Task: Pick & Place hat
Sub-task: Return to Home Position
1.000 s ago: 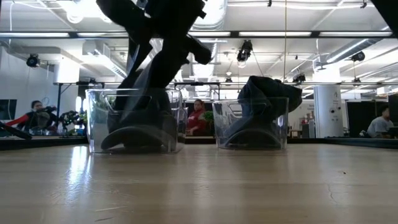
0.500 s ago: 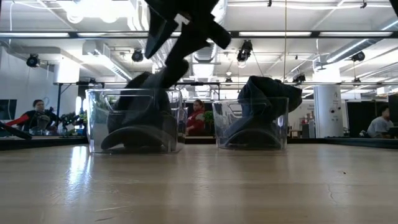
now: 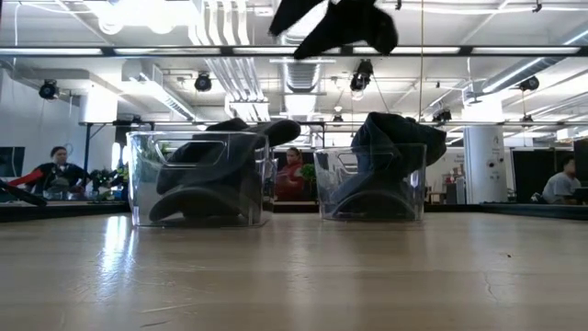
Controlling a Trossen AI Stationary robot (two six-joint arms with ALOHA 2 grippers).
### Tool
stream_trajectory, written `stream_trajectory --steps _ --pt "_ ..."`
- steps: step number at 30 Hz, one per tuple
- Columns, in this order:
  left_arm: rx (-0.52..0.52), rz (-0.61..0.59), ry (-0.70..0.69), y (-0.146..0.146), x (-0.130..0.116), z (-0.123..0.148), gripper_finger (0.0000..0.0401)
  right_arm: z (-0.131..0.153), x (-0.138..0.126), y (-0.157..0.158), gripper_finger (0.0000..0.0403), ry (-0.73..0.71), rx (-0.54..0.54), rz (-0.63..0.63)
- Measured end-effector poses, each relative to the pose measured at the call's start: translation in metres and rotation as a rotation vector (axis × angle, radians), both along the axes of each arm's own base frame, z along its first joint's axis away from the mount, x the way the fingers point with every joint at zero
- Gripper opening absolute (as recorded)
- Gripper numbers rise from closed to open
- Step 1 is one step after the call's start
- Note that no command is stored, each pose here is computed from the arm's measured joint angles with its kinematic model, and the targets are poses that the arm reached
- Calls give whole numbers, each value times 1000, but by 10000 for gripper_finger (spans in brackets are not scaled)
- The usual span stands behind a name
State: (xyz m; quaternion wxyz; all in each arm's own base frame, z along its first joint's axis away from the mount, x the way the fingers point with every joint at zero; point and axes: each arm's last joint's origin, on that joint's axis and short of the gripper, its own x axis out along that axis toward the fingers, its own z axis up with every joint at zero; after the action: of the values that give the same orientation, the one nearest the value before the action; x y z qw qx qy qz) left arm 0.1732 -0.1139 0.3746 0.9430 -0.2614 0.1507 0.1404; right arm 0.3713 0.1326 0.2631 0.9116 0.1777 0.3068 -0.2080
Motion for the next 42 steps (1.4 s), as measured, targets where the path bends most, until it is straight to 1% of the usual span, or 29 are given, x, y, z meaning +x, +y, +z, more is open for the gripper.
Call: stream_trajectory --steps 2,4,7,10,13,16,17,19,20,21,24,26,27,30,32,34,36,42 --pt "-5 -7 1 0 0 0 176 8 -14 0 192 -67 38 23" --pt "-7 -16 4 0 0 0 176 12 -26 -2 192 -120 97 66" --pt "-5 -28 9 -1 0 0 176 11 -46 -5 192 -169 173 121" --pt "10 -34 16 -1 0 -3 176 17 -67 -11 192 -237 195 131" --pt "18 -50 45 0 2 -14 176 24 -86 -18 192 -272 168 138" --pt "4 -89 39 -1 8 -29 176 30 -106 -28 192 -299 179 132" --pt "-4 -106 21 -1 11 -35 176 34 -113 -32 192 -320 192 126" --pt "-17 -140 -24 2 16 -45 176 41 -125 -38 192 -370 266 82" --pt "-22 -156 -50 6 19 -49 176 43 -130 -40 192 -385 278 78" --pt "-25 -166 -73 12 21 -52 176 47 -135 -42 192 -396 266 98" --pt "-19 -184 -137 35 24 -56 176 55 -151 -41 192 -398 208 289" --pt "-9 -180 -168 53 22 -54 176 61 -161 -44 192 -422 223 356" --pt "-14 -176 -179 61 20 -53 176 62 -166 -47 192 -440 232 369" --pt "-31 -176 -209 78 11 -48 176 59 -177 -55 192 -477 206 371" --pt "-25 -214 -228 84 3 -45 176 53 -184 -59 192 -522 175 386" --pt "-7 -231 -235 89 -7 -42 176 46 -190 -64 192 -584 177 399" --pt "-3 -210 -228 94 -17 -42 176 35 -196 -70 192 -633 179 405" --pt "-14 -168 -229 102 -41 -61 176 -5 -215 -84 192 -753 189 388"
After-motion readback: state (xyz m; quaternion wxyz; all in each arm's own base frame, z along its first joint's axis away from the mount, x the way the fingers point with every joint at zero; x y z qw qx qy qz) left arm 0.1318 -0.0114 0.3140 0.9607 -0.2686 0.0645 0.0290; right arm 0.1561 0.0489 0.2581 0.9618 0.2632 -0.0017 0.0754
